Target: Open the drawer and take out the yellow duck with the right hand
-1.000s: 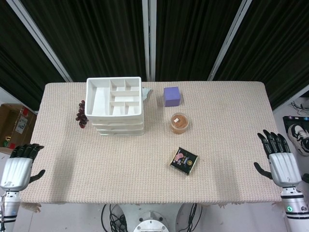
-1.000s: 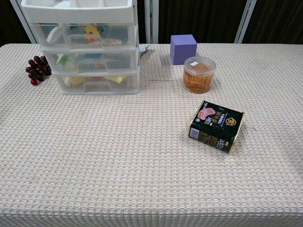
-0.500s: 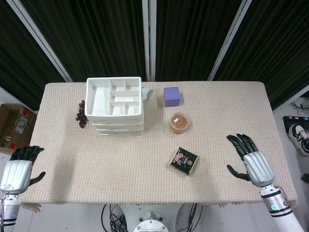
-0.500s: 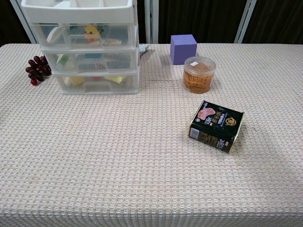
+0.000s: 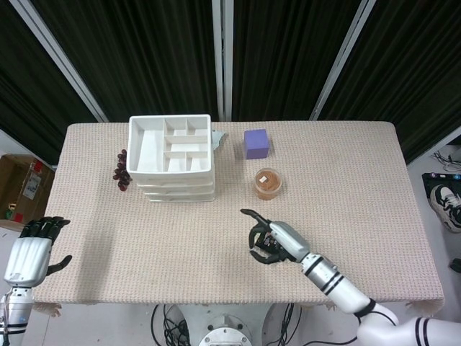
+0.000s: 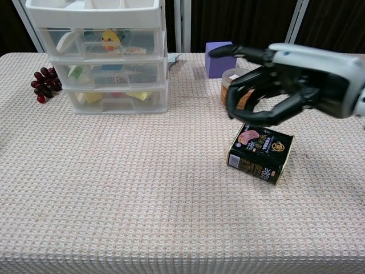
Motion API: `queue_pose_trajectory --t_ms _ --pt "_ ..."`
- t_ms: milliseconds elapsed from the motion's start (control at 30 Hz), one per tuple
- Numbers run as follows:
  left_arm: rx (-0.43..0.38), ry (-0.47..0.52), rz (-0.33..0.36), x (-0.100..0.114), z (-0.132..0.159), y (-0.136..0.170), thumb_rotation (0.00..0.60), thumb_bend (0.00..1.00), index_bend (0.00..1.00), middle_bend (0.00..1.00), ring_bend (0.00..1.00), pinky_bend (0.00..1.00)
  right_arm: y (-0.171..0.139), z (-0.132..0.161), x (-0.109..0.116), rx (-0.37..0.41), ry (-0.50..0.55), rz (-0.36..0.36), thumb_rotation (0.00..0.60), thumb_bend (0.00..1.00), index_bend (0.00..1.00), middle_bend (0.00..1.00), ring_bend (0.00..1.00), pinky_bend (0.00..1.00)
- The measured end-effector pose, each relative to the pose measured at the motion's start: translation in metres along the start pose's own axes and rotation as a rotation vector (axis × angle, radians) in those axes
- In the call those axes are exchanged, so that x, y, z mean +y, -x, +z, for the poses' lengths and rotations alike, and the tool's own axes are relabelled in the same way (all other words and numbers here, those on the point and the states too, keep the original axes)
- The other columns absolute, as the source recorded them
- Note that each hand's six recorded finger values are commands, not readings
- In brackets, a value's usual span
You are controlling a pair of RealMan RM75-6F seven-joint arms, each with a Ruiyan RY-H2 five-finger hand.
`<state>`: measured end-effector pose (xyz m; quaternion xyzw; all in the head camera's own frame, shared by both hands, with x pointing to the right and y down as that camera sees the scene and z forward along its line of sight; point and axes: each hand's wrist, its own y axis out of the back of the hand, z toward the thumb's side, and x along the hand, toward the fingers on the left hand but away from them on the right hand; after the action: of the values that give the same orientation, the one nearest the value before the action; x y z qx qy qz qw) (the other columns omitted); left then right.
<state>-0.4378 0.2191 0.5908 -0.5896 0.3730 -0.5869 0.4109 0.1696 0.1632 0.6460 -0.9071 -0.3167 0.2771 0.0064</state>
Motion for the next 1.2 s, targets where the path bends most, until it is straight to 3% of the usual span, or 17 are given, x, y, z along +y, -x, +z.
queue_pose_trajectory --t_ms 200,400,700,1200 --pt "0.008 0.007 -0.003 0.000 -0.004 -0.002 0.600 0.14 0.26 0.22 0.18 0.21 0.064 0.014 -0.035 -0.017 0.367 0.082 0.600 0.44 0.00 0.69 0.65 0.72" --pt "0.011 0.009 -0.005 -0.001 -0.007 -0.004 0.600 0.14 0.26 0.22 0.18 0.21 0.112 0.027 -0.046 -0.014 0.591 0.088 0.600 0.48 0.00 0.70 0.67 0.73" --pt "0.015 0.014 -0.009 -0.001 -0.009 -0.007 0.600 0.14 0.26 0.22 0.18 0.21 0.155 0.043 -0.061 -0.009 0.662 0.103 0.600 0.48 0.00 0.70 0.67 0.73" --pt "0.017 0.020 -0.007 -0.002 -0.012 -0.011 0.600 0.14 0.26 0.22 0.18 0.21 0.189 0.053 -0.074 -0.017 0.637 0.093 0.600 0.48 0.00 0.69 0.67 0.73"
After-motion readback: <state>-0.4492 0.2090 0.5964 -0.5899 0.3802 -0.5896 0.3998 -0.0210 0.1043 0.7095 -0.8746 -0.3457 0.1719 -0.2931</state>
